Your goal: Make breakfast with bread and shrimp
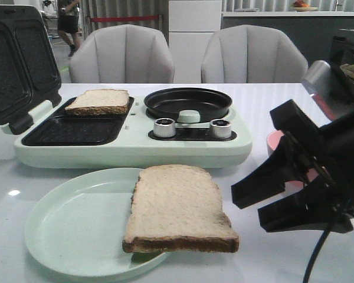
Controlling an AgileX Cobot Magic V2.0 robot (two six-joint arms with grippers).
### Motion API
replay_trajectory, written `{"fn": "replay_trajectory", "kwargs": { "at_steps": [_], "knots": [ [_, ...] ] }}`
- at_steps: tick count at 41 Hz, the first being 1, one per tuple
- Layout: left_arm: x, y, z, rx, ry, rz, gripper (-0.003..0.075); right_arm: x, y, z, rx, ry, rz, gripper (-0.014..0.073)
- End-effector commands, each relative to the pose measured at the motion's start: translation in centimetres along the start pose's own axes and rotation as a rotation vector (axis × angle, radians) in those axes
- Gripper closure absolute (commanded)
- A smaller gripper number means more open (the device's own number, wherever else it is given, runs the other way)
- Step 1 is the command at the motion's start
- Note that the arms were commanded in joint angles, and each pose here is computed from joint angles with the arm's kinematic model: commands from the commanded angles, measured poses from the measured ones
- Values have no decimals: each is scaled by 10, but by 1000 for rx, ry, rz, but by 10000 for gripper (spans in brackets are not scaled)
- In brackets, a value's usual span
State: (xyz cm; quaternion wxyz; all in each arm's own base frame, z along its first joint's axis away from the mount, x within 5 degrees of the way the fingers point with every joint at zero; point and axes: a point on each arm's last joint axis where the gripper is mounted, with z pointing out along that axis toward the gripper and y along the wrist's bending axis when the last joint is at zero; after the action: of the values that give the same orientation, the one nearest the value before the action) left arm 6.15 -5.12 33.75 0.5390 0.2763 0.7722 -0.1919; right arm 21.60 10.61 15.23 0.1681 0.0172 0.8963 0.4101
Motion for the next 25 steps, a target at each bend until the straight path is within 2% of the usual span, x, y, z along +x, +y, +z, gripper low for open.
{"fn": "replay_trajectory", "kwargs": {
  "at_steps": [1,7,25],
  "knots": [
    [-17,0,-4,-6,-115,-12,261,-9,12,1,-117,-40,-9,136],
    [-17,0,-4,-6,-115,-12,261,-9,6,9,-132,-29,22,28],
    [-17,0,-4,-6,-116,-12,261,-18,0,24,-162,-32,42,25]
  ]
}}
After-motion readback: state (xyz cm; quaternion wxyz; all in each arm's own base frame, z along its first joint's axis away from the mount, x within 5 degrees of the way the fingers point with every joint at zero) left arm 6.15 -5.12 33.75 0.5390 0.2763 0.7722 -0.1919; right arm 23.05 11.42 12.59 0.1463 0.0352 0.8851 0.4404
